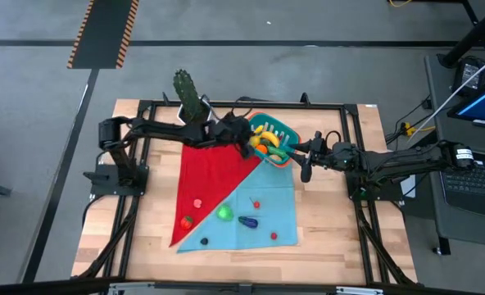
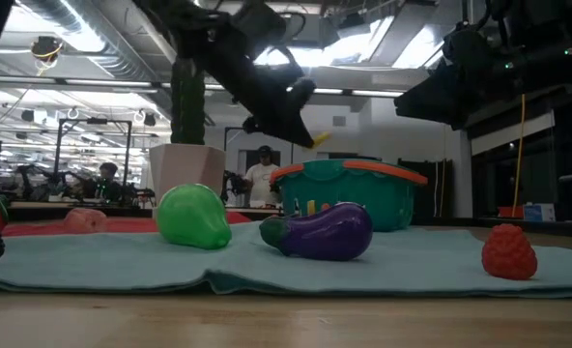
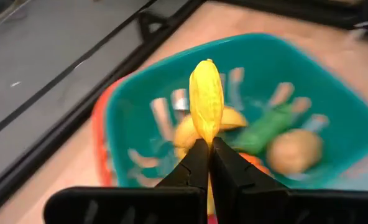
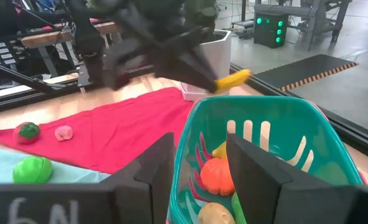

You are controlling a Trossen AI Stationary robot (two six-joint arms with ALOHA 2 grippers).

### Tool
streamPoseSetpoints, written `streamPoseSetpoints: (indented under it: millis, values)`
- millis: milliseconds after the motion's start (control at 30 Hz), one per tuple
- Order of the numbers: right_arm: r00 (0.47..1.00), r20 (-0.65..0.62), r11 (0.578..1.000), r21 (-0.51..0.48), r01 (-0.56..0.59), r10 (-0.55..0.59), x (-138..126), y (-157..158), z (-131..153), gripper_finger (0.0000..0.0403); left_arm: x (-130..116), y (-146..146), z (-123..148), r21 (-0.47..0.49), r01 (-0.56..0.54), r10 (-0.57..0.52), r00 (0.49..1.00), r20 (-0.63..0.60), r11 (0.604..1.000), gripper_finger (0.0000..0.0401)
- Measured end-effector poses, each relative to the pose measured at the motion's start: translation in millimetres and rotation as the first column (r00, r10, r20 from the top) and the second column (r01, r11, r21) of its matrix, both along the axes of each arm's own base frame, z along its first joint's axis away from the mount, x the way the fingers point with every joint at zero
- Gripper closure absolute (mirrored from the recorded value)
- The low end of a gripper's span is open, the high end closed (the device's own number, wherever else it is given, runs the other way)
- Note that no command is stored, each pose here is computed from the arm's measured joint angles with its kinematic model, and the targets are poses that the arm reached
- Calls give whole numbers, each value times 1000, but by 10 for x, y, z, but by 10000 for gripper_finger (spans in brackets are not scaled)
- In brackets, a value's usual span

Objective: Pick and placing Produce into tupperware
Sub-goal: Put the yellow corn into the blue basket

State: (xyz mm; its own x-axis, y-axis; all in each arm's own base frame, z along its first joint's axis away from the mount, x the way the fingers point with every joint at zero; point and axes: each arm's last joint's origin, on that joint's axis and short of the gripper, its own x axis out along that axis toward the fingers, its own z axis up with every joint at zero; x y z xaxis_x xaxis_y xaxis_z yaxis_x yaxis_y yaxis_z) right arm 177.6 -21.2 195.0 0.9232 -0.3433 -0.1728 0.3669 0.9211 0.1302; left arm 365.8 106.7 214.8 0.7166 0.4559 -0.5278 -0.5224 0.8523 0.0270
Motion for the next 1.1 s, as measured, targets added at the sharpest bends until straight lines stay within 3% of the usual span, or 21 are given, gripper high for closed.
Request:
streamPoseSetpoints:
  millis: [267,667,1100]
  values:
    - [1000,7,1000,24,4,-4,0,1,-2,253,76,162,48,-33,-89,87,994,-60,995,401]
    - [1000,15,999,49,9,-10,0,0,-3,253,224,192,284,-70,-79,68,986,-152,994,401]
    - [1000,19,999,48,8,-9,-4,0,4,253,458,287,-81,-160,-58,8,955,-297,985,401]
